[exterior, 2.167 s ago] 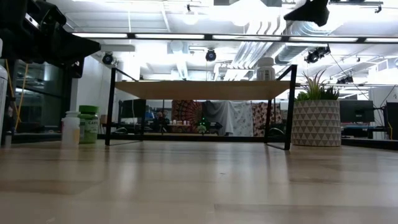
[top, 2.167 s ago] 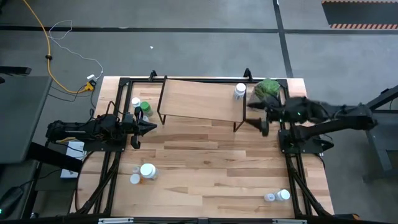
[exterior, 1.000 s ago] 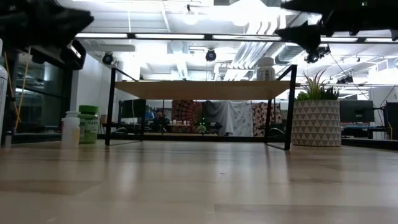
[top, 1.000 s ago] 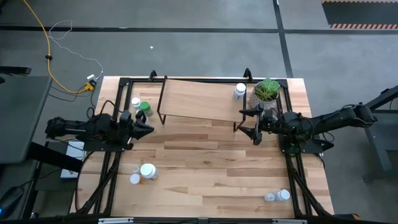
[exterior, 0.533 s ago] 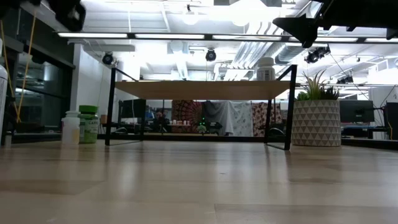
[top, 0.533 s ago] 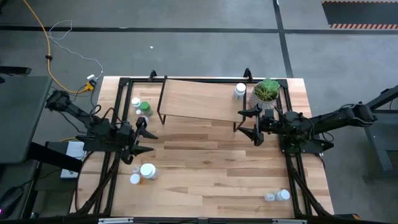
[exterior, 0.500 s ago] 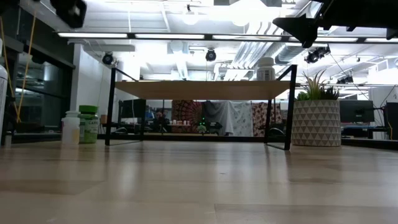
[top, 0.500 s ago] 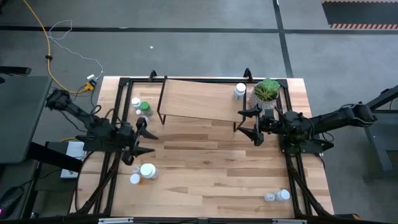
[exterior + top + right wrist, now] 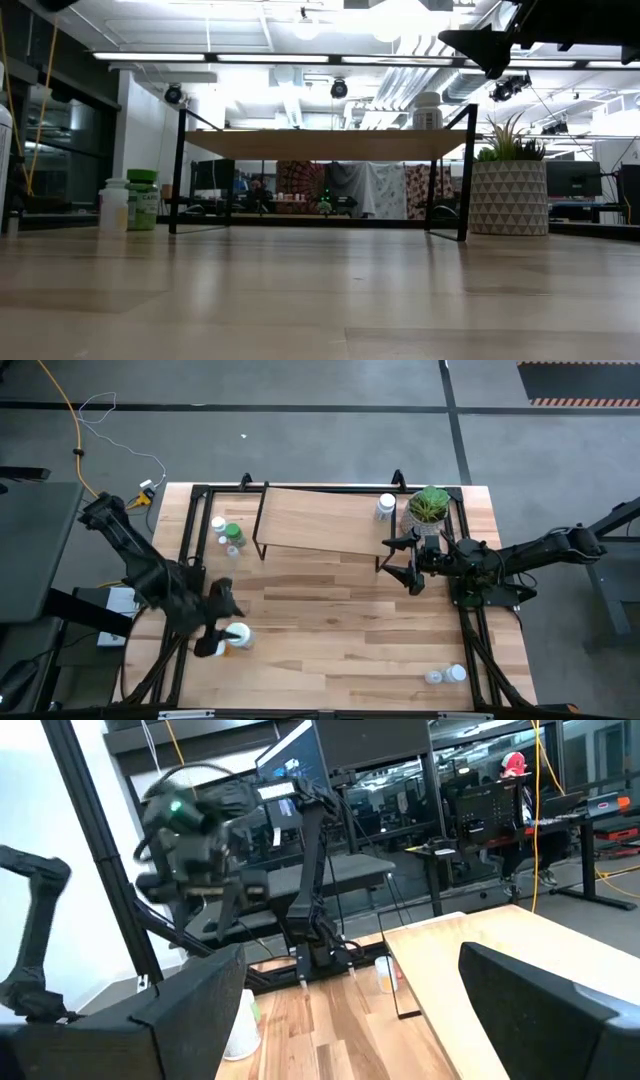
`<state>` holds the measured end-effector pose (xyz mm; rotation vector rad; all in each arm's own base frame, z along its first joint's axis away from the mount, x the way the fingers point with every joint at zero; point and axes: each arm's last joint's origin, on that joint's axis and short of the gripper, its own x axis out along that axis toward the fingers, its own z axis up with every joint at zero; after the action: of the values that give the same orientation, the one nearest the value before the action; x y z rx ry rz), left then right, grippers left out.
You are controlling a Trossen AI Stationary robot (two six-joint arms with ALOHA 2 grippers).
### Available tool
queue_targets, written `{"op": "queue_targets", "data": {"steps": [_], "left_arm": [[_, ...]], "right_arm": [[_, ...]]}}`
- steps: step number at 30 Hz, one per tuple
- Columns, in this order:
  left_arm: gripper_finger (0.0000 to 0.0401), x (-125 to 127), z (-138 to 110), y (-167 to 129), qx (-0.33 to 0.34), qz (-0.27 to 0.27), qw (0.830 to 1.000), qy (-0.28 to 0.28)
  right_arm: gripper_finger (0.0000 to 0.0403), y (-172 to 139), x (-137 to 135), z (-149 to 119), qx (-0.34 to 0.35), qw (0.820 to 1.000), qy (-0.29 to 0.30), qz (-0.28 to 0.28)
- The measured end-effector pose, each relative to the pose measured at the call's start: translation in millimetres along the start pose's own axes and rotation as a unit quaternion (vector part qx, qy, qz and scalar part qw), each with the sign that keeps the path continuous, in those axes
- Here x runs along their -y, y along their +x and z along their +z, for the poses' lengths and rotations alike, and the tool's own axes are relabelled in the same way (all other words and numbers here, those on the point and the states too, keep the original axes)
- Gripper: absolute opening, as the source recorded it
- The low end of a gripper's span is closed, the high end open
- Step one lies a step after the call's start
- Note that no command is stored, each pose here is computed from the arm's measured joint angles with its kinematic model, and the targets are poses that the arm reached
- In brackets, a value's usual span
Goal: Pick and place medicine bottles onto shelf by color
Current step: Put the white medicine bottle on the shelf
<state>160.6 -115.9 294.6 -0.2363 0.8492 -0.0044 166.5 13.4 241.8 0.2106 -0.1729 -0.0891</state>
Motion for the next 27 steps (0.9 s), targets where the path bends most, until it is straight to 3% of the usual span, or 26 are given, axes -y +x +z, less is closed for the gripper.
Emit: {"op": "queue_targets", "data": {"steps": [4,8,27], "left_arm": [[0.0253,10,-15,18,-0.070,0.048,0.996,0.031],[0.0253,17,-22,34,-0.090,0.079,0.990,0.074],[0.0253,21,-30,47,-0.158,0.070,0.981,0.088]], "right_arm": [[0.0358,0,0,0,0.000,1.000,0.000,0.002],[0.0358,0,0,0,0.000,1.000,0.000,0.002],[0.0358,0,0,-1,-0.003,1.000,-0.001,0.001]]}}
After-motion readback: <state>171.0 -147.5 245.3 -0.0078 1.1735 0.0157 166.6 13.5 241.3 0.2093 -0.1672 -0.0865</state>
